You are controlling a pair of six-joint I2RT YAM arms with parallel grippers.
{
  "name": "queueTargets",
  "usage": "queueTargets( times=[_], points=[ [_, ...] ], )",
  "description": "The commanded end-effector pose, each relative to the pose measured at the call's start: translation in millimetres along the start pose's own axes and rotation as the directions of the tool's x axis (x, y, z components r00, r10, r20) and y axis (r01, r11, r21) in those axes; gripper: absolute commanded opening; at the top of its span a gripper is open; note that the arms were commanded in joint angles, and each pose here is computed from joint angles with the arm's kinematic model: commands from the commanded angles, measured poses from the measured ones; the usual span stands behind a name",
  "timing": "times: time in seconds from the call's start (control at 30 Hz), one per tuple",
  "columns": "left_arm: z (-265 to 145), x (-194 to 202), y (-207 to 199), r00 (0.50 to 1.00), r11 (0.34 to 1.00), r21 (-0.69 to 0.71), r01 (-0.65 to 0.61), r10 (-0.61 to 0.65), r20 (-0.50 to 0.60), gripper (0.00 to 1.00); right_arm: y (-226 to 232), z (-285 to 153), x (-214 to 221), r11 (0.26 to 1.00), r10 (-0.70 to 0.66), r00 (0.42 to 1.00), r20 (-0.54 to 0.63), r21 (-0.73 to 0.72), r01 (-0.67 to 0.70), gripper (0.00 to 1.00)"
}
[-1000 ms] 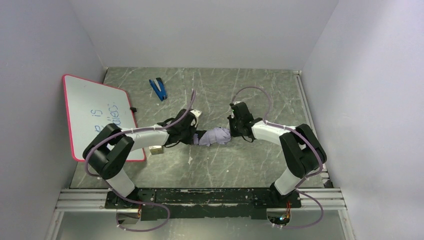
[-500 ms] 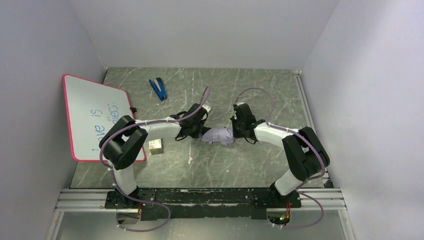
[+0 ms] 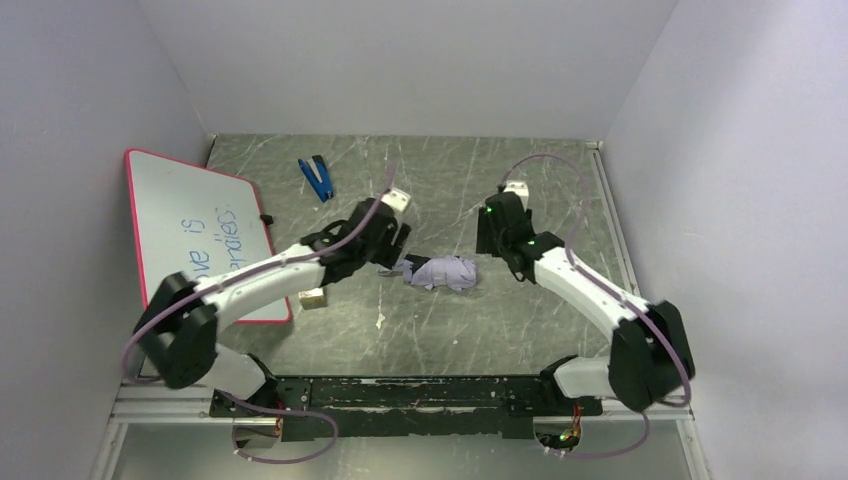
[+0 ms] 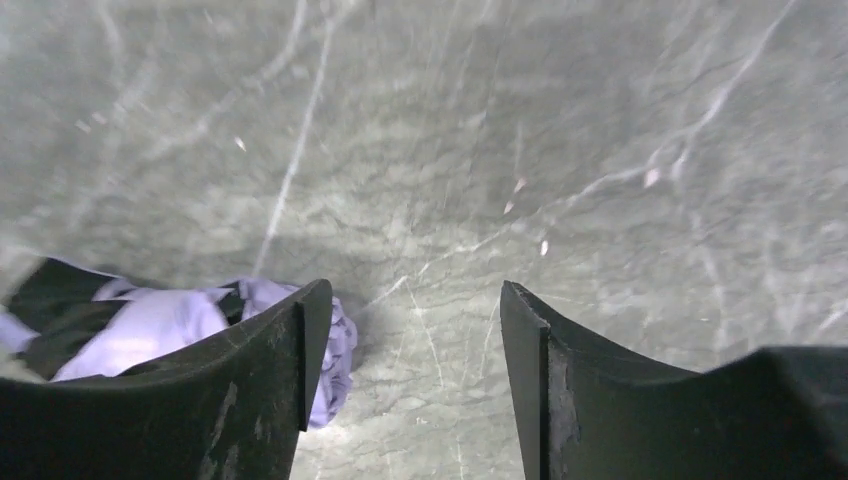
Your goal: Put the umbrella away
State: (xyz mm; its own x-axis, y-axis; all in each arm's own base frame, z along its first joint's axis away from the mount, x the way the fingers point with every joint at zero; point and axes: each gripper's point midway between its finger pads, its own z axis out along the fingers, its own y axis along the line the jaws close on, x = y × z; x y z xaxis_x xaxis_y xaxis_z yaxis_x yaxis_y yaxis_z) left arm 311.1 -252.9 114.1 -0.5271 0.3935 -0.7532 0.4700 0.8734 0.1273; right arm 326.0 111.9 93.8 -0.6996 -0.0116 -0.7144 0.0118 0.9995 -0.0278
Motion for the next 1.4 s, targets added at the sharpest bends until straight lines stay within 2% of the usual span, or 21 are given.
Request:
queueTargets(
  times=[0.0, 0.03, 0.1, 0.13, 0.27, 0.37, 0.53, 0.67, 0.9, 1.07, 1.2, 1.37],
  points=[
    [-45.2, -24.3, 51.0, 0.988, 0.987, -0.121, 0.109, -0.094, 0.12, 0.8, -20.3, -42.0, -40.3, 0.996, 0.07, 0.991, 0.117, 0.055, -0.077, 0.69],
    [-58.5, -30.3, 59.4, 0.98, 0.982, -0.13, 0.139, -0.118, 0.157, 0.84, -23.0, -50.6, -44.7, 0.995, 0.081, 0.988, 0.132, 0.054, -0.089, 0.72],
    [-83.2, -38.6, 72.4, 0.962, 0.973, -0.144, 0.183, -0.148, 0.228, 0.91, -26.8, -64.4, -51.4, 0.995, 0.083, 0.983, 0.163, 0.045, -0.092, 0.94],
    [-99.5, -44.1, 78.7, 0.947, 0.968, -0.145, 0.207, -0.161, 0.276, 0.92, -28.1, -70.9, -53.3, 0.995, 0.082, 0.981, 0.174, 0.035, -0.09, 0.99],
    [-135.6, -39.0, 101.4, 0.916, 0.937, -0.197, 0.289, -0.21, 0.342, 0.97, -34.7, -95.4, -54.8, 0.992, 0.121, 0.968, 0.222, -0.001, -0.124, 1.0],
    [-156.6, -24.6, 117.5, 0.912, 0.908, -0.258, 0.33, -0.236, 0.334, 0.97, -41.9, -116.3, -55.5, 0.989, 0.149, 0.95, 0.275, -0.035, -0.145, 1.0],
    [-180.5, -6.5, 132.4, 0.899, 0.871, -0.305, 0.387, -0.281, 0.337, 0.97, -38.1, -144.2, -47.4, 0.97, 0.222, 0.915, 0.338, -0.173, -0.171, 1.0],
    [-189.3, 2.5, 133.9, 0.87, 0.86, -0.273, 0.431, -0.316, 0.378, 0.97, -28.4, -154.8, -34.1, 0.942, 0.269, 0.894, 0.359, -0.29, -0.167, 1.0],
    [-196.6, 9.9, 134.5, 0.806, 0.849, -0.199, 0.489, -0.353, 0.475, 0.97, -31.8, -150.1, -28.5, 0.936, 0.308, 0.887, 0.345, -0.279, -0.216, 1.0],
    [-192.9, 10.4, 137.4, 0.811, 0.845, -0.225, 0.485, -0.339, 0.476, 0.97, -28.3, -147.4, -34.1, 0.942, 0.284, 0.891, 0.354, -0.279, -0.189, 1.0],
    [-188.0, 12.3, 137.6, 0.837, 0.842, -0.261, 0.471, -0.334, 0.433, 0.97, -27.9, -145.1, -34.3, 0.943, 0.28, 0.895, 0.347, -0.271, -0.19, 1.0],
    [-191.0, 14.8, 143.5, 0.83, 0.821, -0.29, 0.492, -0.342, 0.44, 0.97, -29.7, -148.6, -33.6, 0.941, 0.284, 0.883, 0.374, -0.284, -0.182, 1.0]
  ],
)
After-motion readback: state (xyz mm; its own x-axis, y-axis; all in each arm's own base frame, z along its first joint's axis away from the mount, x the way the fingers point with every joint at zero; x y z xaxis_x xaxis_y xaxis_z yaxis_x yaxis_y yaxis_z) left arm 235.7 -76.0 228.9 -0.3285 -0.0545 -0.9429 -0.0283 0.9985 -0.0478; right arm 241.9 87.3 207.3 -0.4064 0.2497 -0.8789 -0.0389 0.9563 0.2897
